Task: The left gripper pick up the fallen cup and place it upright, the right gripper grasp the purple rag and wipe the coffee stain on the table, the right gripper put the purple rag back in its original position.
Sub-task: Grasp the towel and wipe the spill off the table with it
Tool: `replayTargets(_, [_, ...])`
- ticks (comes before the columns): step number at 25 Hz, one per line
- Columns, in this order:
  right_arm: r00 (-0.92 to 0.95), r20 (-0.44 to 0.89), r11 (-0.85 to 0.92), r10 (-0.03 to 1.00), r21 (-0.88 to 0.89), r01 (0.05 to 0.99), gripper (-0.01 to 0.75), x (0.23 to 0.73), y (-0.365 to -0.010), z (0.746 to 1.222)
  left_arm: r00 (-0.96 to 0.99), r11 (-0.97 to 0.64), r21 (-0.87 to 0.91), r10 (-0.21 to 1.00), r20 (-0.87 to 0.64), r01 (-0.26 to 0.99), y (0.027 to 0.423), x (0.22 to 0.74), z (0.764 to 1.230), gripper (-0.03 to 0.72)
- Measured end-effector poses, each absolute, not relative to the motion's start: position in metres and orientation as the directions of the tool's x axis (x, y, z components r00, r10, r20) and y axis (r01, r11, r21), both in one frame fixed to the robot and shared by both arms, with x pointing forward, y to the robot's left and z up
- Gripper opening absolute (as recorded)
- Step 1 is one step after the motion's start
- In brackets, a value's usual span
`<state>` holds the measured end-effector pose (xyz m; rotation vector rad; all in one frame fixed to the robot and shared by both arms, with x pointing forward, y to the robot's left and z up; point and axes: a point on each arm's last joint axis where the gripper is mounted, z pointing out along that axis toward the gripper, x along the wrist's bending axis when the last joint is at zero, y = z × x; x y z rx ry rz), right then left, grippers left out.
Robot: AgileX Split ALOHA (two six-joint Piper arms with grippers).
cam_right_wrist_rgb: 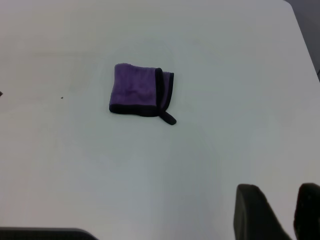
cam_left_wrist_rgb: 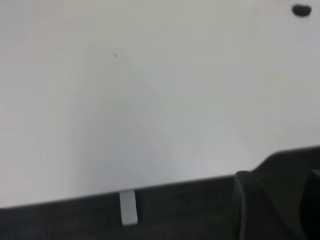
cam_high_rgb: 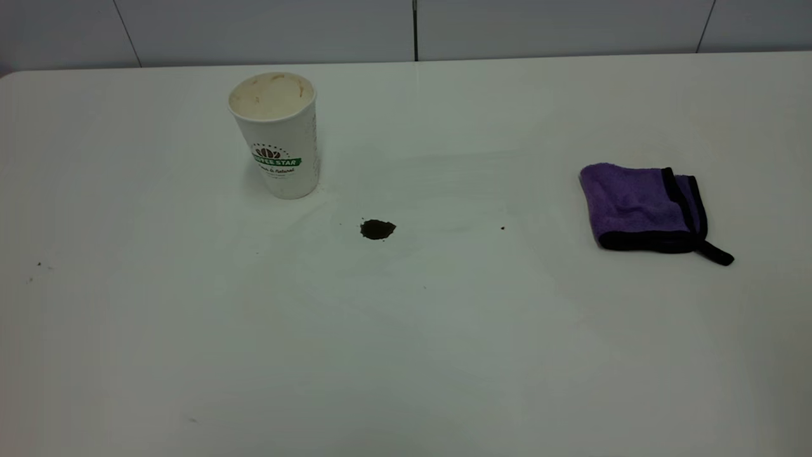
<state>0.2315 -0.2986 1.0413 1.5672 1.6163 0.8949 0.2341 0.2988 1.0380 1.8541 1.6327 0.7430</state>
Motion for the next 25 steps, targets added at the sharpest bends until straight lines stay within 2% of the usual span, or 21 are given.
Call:
replayTargets(10, [-0.019, -0.021, 0.028, 1.000, 0.858, 0.513, 0.239, 0.231, -0.299, 1.041, 0.057, -0.062, 0.781, 0.998, 0.034, 0.621, 0.301, 0.222, 1.034, 0.270])
replayTargets(25, [-0.019, -0.021, 0.028, 1.000, 0.858, 0.513, 0.239, 0.231, -0.299, 1.041, 0.052, -0.060, 0.787, 0.998, 0.035, 0.614, 0.301, 0.222, 1.034, 0.270])
